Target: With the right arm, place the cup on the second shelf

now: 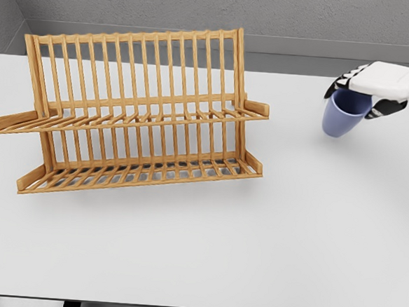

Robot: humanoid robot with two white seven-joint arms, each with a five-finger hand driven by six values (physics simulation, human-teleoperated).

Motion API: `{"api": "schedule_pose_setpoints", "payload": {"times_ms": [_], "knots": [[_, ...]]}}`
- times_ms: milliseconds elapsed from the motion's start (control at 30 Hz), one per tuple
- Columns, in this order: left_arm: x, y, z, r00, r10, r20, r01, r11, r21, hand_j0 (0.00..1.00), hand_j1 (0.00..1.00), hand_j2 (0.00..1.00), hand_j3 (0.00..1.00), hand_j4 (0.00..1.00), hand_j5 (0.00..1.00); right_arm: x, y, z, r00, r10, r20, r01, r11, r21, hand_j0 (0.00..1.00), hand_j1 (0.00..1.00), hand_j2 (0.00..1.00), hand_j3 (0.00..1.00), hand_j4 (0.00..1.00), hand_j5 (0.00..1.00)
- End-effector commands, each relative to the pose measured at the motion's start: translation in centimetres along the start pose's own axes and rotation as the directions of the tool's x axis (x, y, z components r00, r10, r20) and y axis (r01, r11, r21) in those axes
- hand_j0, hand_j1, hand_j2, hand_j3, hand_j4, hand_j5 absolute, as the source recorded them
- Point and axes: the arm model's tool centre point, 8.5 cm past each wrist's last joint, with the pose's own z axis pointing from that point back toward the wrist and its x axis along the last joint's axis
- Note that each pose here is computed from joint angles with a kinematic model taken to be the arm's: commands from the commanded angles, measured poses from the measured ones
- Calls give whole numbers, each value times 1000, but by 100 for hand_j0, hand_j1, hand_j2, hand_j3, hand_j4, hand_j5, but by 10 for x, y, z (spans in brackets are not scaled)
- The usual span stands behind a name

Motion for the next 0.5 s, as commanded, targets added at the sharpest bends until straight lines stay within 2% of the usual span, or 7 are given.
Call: {"api": "schedule_pose_setpoints", "payload": {"times_ms": [0, 33, 100, 267, 333, 400, 467], "knots": [[0, 0, 0, 1000, 0, 0, 0, 1000, 0, 100, 100, 100, 100, 100, 100, -2, -4, 3, 1000, -4, -6, 4, 1000, -14, 72, 72, 72, 72, 72, 72], [0, 0, 0, 1000, 0, 0, 0, 1000, 0, 100, 100, 100, 100, 100, 100, -2, -6, 3, 1000, -1, -7, 1, 1000, -18, 72, 72, 72, 72, 72, 72], [0, 0, 0, 1000, 0, 0, 0, 1000, 0, 100, 100, 100, 100, 100, 100, -6, -17, 12, 1000, -4, -23, 3, 998, -64, 72, 72, 72, 72, 72, 72], [0, 0, 0, 1000, 0, 0, 0, 1000, 0, 100, 100, 100, 100, 100, 100, 0, -28, 13, 1000, 25, -11, -26, 996, -82, 72, 72, 72, 72, 72, 72], [0, 0, 0, 1000, 0, 1, 0, 1000, 0, 100, 100, 100, 100, 100, 100, -3, -35, 19, 1000, 23, -22, -25, 994, -110, 72, 72, 72, 72, 72, 72], [0, 0, 0, 1000, 0, 1, 0, 1000, 0, 100, 100, 100, 100, 100, 100, 5, -43, 19, 999, 54, -6, -54, 991, -124, 72, 72, 72, 72, 72, 72], [0, 0, 0, 1000, 0, 1, 0, 1000, 0, 100, 100, 100, 100, 100, 100, 6, -44, 19, 998, 56, -6, -56, 990, -126, 72, 72, 72, 72, 72, 72]]}}
